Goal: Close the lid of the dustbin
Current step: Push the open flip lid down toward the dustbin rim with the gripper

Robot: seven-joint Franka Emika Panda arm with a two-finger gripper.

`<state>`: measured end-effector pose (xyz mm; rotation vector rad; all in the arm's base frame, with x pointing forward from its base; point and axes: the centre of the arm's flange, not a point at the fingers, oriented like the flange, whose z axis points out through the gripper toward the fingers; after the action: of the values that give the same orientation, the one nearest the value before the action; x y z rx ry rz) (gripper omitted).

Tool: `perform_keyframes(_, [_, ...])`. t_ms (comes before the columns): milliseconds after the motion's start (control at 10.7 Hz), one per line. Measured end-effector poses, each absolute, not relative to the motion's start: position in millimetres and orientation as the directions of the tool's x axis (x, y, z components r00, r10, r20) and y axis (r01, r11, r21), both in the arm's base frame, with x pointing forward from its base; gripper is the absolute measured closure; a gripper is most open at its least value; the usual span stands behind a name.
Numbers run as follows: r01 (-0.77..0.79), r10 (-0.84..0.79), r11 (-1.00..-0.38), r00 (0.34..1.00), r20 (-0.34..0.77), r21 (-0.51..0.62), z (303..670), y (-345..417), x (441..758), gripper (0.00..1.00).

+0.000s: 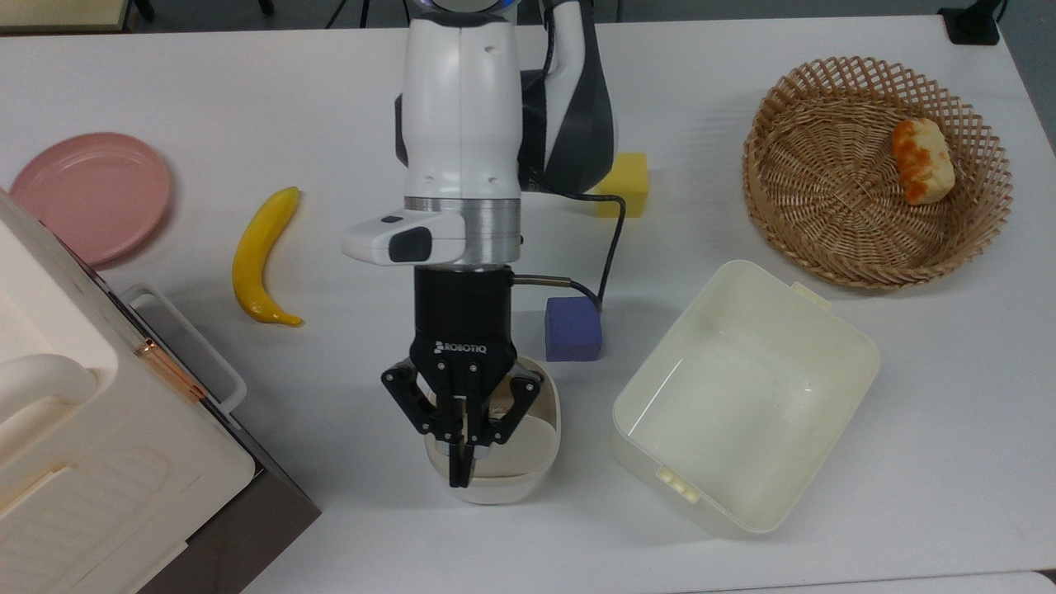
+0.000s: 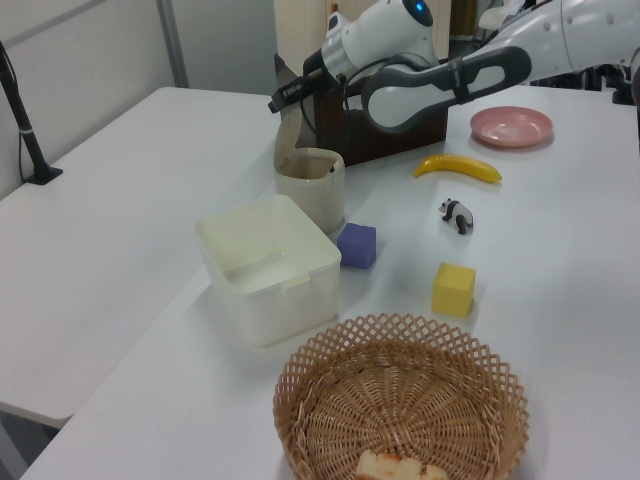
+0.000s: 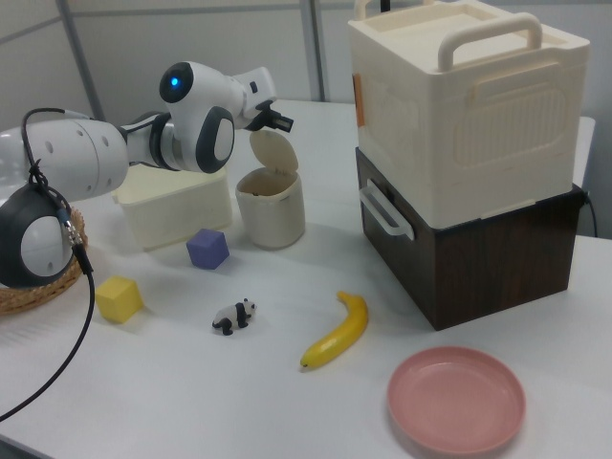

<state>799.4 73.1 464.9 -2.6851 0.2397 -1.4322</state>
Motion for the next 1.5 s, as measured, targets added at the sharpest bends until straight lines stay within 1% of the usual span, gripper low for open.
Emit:
perform_keyframes(93, [-0.091, -0.179, -0.984, 0.545, 0.819, -0.154, 467, 78, 799, 0.94])
perform_keyframes(374, [-0.083, -0.184, -0.983, 0.515, 0.837, -0.165, 495, 79, 795, 0.94])
perform_keyframes(467, [-0.086, -0.187, -0.982, 0.520, 0.833, -0.166, 500, 78, 794, 0.94])
perform_keyframes(841, [-0.112, -0.186, -0.983, 0.622, 0.761, -0.148, 484, 77, 792, 0.94])
perform_keyframes(1122, [-0.110, -0.173, -0.985, 0.703, 0.690, -0.135, 477, 86, 781, 0.95])
perform_keyframes(1215, [-0.111, -0.171, -0.985, 0.722, 0.671, -0.132, 475, 88, 779, 0.97])
perform_keyframes(1495, [-0.113, -0.168, -0.986, 0.748, 0.643, -0.125, 462, 89, 775, 0.99])
